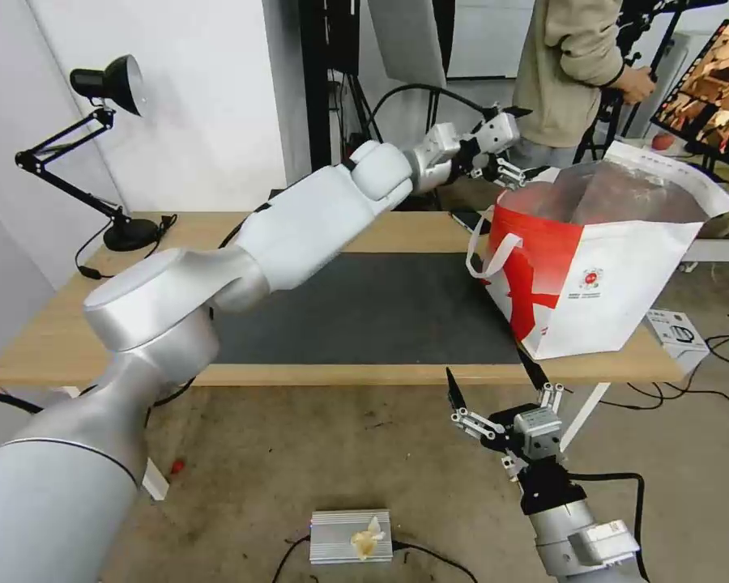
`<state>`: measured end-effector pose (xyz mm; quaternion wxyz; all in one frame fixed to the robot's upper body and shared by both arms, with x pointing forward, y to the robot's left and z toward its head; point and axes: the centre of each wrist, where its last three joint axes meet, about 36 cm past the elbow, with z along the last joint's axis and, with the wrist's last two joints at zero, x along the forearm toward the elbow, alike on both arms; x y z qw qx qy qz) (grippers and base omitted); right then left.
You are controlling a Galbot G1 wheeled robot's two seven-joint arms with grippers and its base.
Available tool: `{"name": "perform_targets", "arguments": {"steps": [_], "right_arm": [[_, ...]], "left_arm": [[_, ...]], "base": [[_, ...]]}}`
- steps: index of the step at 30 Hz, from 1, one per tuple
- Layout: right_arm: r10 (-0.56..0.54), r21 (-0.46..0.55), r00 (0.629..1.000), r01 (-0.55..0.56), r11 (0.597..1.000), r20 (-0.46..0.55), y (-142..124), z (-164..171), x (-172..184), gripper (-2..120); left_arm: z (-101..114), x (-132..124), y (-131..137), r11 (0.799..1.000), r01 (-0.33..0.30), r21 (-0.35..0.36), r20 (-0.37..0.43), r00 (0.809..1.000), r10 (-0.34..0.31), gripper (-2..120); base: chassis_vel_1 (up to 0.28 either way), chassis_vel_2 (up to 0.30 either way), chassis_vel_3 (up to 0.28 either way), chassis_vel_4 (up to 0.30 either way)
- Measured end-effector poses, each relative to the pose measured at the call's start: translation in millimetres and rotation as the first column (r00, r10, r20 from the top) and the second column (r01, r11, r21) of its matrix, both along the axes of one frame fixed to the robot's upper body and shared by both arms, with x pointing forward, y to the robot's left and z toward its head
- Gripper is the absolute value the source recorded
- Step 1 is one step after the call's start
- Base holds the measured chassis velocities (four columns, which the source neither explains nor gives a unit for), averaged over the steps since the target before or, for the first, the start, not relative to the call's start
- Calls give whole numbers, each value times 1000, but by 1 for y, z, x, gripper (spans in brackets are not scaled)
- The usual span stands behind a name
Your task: Pick up the trash from the table and place it into the takeout bag.
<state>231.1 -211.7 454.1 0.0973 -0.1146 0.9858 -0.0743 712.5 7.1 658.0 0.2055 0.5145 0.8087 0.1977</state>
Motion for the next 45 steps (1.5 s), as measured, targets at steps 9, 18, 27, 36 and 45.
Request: {"name": "perform_targets", "arguments": {"steps": [9, 18, 27, 36, 45], "right_arm": [[0, 0, 1000, 0, 1000, 0, 0, 0, 0, 100], [0, 0, 1000, 0, 1000, 0, 0, 0, 0, 100], [0, 0, 1000, 0, 1000, 0, 0, 0, 0, 100], [0, 0, 1000, 0, 1000, 0, 0, 0, 0, 100], [0, 0, 1000, 0, 1000, 0, 0, 0, 0, 100]], "left_arm": [[-35, -25, 18, 993, -2, -121, -156, 988, -17, 100], [-80, -51, 39, 967, -21, -255, -282, 958, -54, 100], [-119, -75, 43, 936, -29, -352, -301, 950, -83, 100], [-145, -90, 63, 920, -13, -393, -296, 948, -113, 97], [-165, -120, 112, 916, -30, -400, -291, 952, -95, 95]], "base": [[0, 0, 0, 0], [0, 0, 0, 0], [0, 0, 0, 0], [0, 0, 0, 0], [0, 0, 0, 0]]}}
